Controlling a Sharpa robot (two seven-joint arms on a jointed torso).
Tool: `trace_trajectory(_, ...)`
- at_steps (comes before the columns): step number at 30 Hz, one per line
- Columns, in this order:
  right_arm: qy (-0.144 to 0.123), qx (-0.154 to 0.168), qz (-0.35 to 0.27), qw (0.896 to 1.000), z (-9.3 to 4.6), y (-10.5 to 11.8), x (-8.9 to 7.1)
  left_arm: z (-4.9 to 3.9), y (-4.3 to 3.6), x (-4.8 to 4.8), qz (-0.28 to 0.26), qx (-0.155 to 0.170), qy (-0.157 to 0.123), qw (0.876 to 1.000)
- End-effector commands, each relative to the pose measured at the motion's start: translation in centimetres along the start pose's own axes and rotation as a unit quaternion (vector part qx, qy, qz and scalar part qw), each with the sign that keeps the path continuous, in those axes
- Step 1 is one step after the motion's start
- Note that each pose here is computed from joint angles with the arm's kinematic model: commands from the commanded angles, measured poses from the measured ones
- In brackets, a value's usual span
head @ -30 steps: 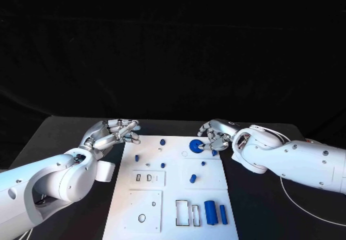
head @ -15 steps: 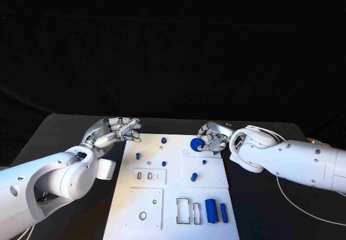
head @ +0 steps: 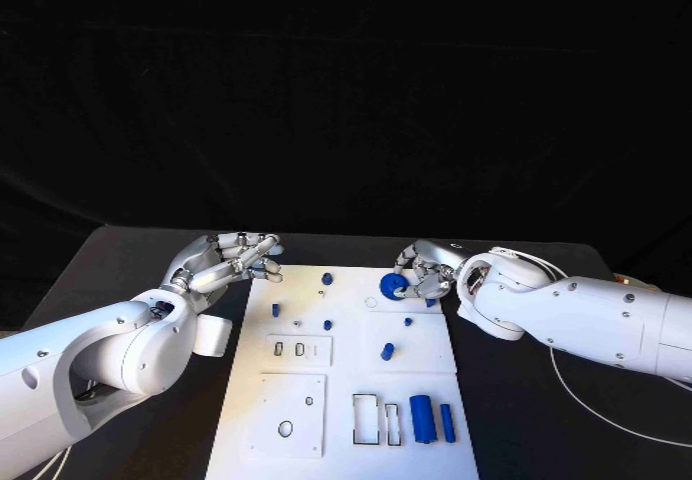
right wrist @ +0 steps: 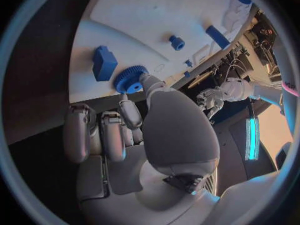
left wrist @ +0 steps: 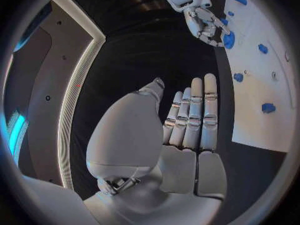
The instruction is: Assemble the parts on the task board
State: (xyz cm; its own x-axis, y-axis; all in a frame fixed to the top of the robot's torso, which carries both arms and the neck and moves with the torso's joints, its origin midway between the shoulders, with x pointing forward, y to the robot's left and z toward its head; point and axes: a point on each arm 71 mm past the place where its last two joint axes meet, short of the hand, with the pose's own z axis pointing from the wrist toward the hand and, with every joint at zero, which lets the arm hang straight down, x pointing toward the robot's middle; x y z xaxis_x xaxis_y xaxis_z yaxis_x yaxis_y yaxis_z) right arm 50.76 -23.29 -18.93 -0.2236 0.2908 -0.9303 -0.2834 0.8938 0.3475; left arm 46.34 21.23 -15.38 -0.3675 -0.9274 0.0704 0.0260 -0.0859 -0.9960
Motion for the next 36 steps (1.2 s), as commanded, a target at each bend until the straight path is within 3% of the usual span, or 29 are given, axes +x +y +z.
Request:
trace_trajectory(1,0.008,0.001,0.001,1.000,0.0,0.0,0.5,0.07,-0.09,0.26,-0.006,0.003,0.010,1.000)
trace_trajectory(15,-0.050,-0.015,-0.033,0.998,-0.3,0.9,0.1,0.09,-0.06,0.25,-0.007,0.001,0.012,1.000)
trace_trajectory(28,-0.068,-0.031,-0.049,0.996,-0.6,1.8,0.2,0.08,-0.02,0.24,-0.007,-0.001,0.013,1.000)
trace_trajectory(36,-0.093,-0.074,-0.058,0.991,-1.2,4.8,0.2,0.12,0.02,0.29,-0.008,-0.002,0.015,1.000)
